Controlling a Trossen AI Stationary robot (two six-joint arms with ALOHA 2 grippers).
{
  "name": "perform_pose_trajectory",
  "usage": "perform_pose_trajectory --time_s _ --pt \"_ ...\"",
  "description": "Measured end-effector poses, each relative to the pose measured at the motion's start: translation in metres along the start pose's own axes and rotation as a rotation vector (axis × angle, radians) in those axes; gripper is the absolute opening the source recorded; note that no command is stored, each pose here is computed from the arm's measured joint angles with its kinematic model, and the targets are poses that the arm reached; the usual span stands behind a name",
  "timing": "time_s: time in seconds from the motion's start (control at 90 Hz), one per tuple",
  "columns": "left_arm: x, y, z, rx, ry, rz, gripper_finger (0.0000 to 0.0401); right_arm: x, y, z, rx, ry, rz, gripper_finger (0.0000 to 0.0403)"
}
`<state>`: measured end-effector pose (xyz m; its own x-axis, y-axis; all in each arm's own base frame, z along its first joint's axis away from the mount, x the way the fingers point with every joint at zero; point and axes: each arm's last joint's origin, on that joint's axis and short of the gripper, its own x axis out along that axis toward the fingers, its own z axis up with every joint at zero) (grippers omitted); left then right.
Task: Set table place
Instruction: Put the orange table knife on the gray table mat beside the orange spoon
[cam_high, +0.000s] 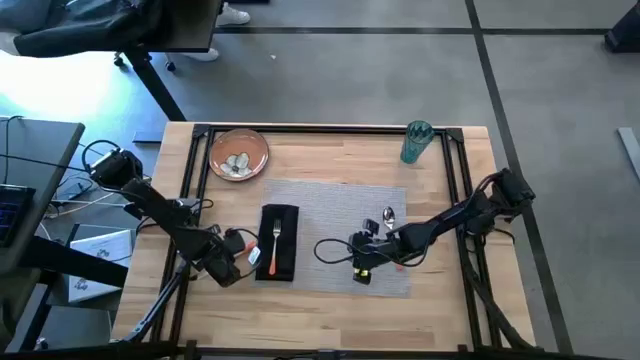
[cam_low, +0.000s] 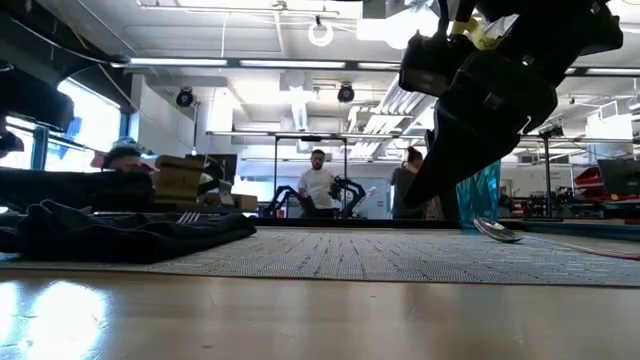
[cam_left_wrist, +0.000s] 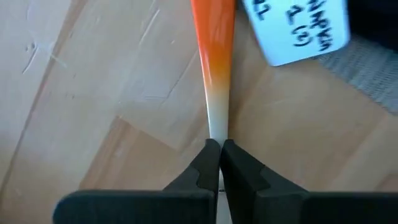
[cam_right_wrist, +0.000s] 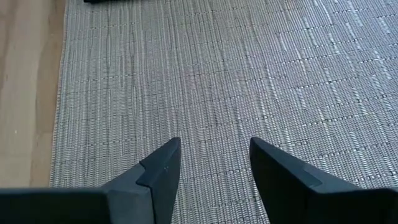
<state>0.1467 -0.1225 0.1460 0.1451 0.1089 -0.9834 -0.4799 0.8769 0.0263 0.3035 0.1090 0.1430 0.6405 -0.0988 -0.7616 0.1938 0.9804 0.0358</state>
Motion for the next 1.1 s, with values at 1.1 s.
perform_pose_trajectory --time_s 1.1 --pt "0.004 0.003 -0.055 -0.007 -0.397 -0.001 0.0129 -0.001 0.005 0.011 0.039 -0.106 0.059 0.0171"
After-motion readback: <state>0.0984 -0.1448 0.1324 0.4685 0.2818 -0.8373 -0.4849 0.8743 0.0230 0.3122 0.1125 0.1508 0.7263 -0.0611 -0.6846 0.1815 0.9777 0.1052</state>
